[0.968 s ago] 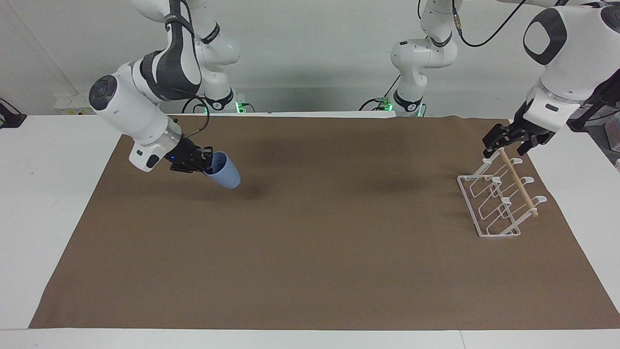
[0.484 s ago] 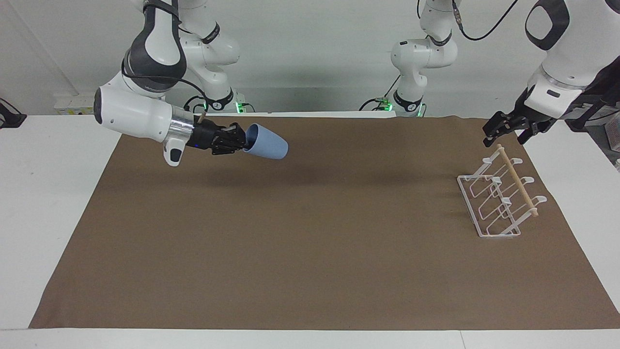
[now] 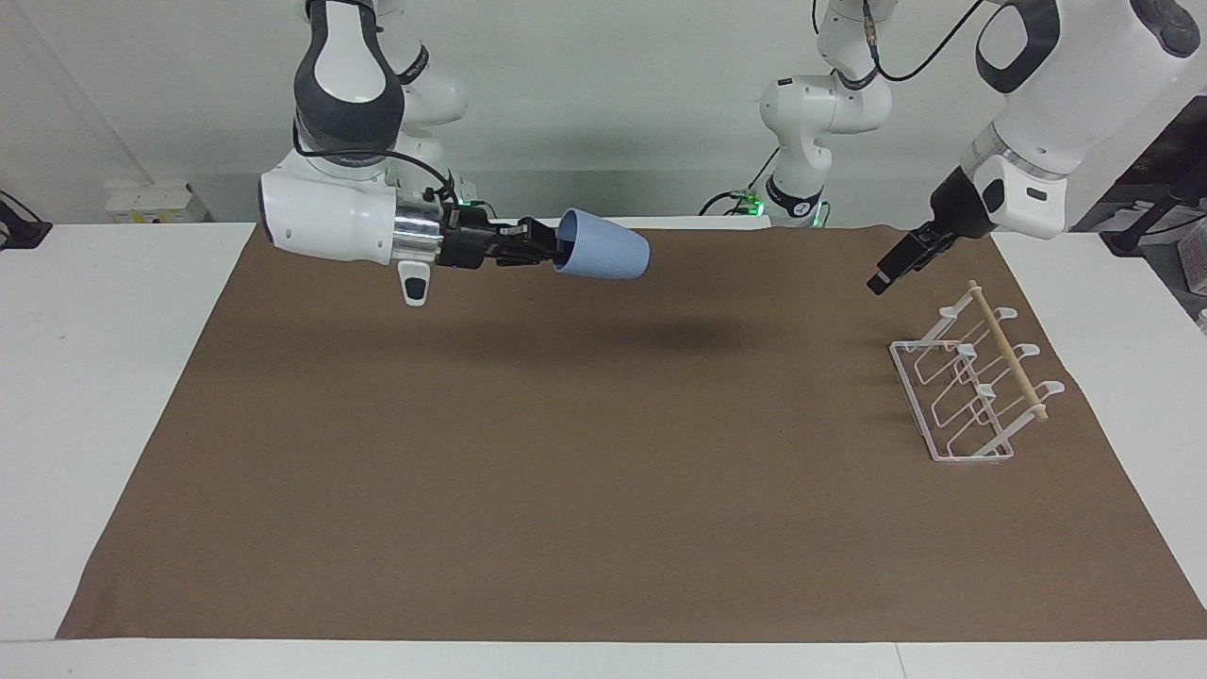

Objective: Hang cup on cup holder
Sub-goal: 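Lift the cup with the right gripper while the left gripper approaches, then close the left gripper on the cup's base near the right gripper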

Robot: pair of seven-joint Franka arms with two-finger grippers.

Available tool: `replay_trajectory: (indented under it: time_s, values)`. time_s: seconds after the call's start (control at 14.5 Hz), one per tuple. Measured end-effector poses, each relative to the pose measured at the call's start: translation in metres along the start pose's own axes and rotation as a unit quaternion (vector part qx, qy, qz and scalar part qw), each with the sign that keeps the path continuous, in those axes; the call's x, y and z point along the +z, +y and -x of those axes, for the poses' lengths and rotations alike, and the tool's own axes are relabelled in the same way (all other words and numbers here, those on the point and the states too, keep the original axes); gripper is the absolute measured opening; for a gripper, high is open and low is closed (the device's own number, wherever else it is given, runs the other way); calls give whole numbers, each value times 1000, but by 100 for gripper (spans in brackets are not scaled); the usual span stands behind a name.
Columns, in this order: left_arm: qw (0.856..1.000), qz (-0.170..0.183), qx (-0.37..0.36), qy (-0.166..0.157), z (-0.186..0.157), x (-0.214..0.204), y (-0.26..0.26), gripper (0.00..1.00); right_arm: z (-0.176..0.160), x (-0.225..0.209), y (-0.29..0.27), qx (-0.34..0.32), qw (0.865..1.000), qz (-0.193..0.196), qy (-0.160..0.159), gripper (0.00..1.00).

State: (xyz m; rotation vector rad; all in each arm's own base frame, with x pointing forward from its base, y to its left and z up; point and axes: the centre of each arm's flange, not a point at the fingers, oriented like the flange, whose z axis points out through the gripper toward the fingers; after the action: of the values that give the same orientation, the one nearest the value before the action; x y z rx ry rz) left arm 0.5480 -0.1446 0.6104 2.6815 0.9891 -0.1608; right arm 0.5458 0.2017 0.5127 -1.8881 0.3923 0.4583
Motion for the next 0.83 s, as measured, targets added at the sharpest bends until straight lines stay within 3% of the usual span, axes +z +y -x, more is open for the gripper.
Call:
replay_trajectory:
  time_s: [0.14, 0.41, 0.62, 0.83]
  values:
    - [994, 29, -102, -10, 24, 12, 24, 100, 0, 10, 0, 16, 1000, -23, 1, 4]
    - [964, 49, -256, -50, 58, 19, 48, 100, 2, 21, 10, 46, 998, -46, -6, 4]
    - [947, 69, -309, -55, 93, 24, 71, 100, 10, 39, 5, 61, 997, -54, -6, 4]
    - [945, 63, -316, -62, 120, 32, 82, 100, 18, 62, 1, 62, 997, -50, -4, 4]
